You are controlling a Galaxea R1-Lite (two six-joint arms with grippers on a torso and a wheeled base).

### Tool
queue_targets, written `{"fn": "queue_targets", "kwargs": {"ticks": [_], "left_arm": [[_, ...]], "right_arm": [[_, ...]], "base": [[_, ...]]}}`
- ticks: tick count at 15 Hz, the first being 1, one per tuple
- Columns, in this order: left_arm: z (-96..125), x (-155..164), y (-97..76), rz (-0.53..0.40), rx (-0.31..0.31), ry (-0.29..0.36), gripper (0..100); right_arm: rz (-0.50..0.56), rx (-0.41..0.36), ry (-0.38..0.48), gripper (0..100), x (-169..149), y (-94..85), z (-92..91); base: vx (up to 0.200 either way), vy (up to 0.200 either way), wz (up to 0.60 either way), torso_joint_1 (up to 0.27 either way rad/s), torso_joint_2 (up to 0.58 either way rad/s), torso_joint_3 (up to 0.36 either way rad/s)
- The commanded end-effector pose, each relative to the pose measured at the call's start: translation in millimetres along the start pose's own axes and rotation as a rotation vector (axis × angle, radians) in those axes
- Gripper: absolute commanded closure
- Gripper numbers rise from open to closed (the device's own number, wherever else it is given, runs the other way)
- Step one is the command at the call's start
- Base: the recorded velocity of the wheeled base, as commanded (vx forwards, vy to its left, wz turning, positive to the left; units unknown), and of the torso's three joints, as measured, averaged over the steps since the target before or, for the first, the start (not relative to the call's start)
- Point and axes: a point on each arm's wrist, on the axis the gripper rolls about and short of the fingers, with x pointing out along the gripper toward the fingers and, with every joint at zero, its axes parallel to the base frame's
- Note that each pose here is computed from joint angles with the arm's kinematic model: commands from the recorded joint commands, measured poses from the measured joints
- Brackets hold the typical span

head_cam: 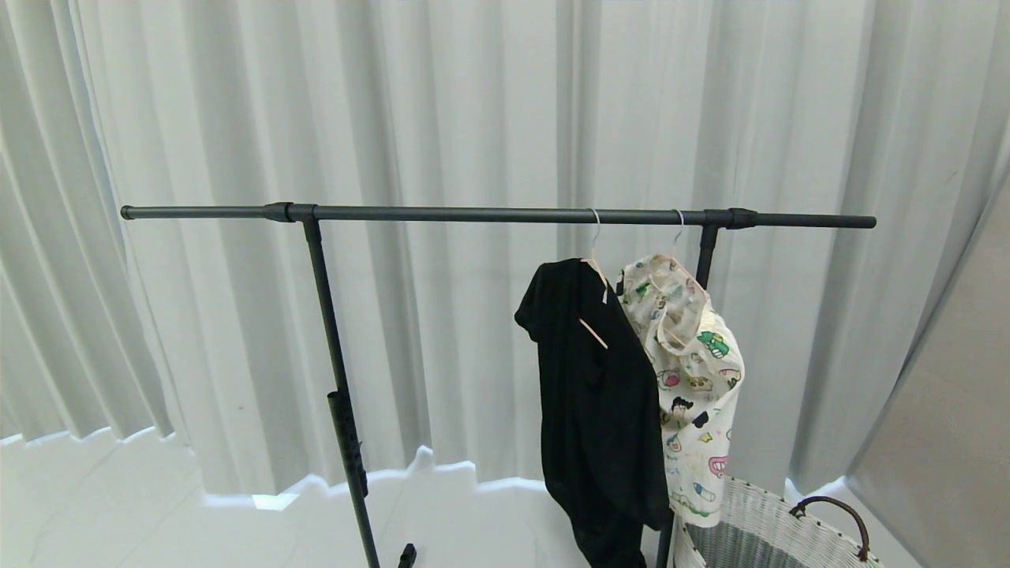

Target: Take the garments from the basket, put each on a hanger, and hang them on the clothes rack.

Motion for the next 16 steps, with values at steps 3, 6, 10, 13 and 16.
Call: {"fn": "queue_targets", "kwargs": {"ticks": [3,6,10,13,16], "left_arm": [[0.0,0.0,0.0,0.000,0.000,0.000,0],[0.0,0.0,0.0,0.000,0.000,0.000,0],[0.0,0.0,0.0,0.000,0.000,0.000,0],[0.1,0.0,0.0,0.001,0.000,-0.002,0],[0.0,0.0,0.0,0.000,0.000,0.000,0]], "right_arm": [[0.000,-0.001,0.000,0,-0.1,0.0,-0.1],[0.000,0.000,-0.002,0,-0.1,0.0,0.1],[0.000,0.000,0.000,0,0.1,0.0,0.1],[0.000,-0.001,-0.002,0,-0.1,0.0,0.1],[0.000,0.000,-0.002,0,-0.1,0.0,0.1]], "base": [[0.000,0.000,0.00,0.000,0.00,0.000],[0.000,0.000,0.00,0.000,0.00,0.000],[0.000,0.000,0.00,0.000,0.00,0.000],[0.000,0.000,0.00,0.000,0.00,0.000],[0.000,0.000,0.00,0.000,0.00,0.000]]}}
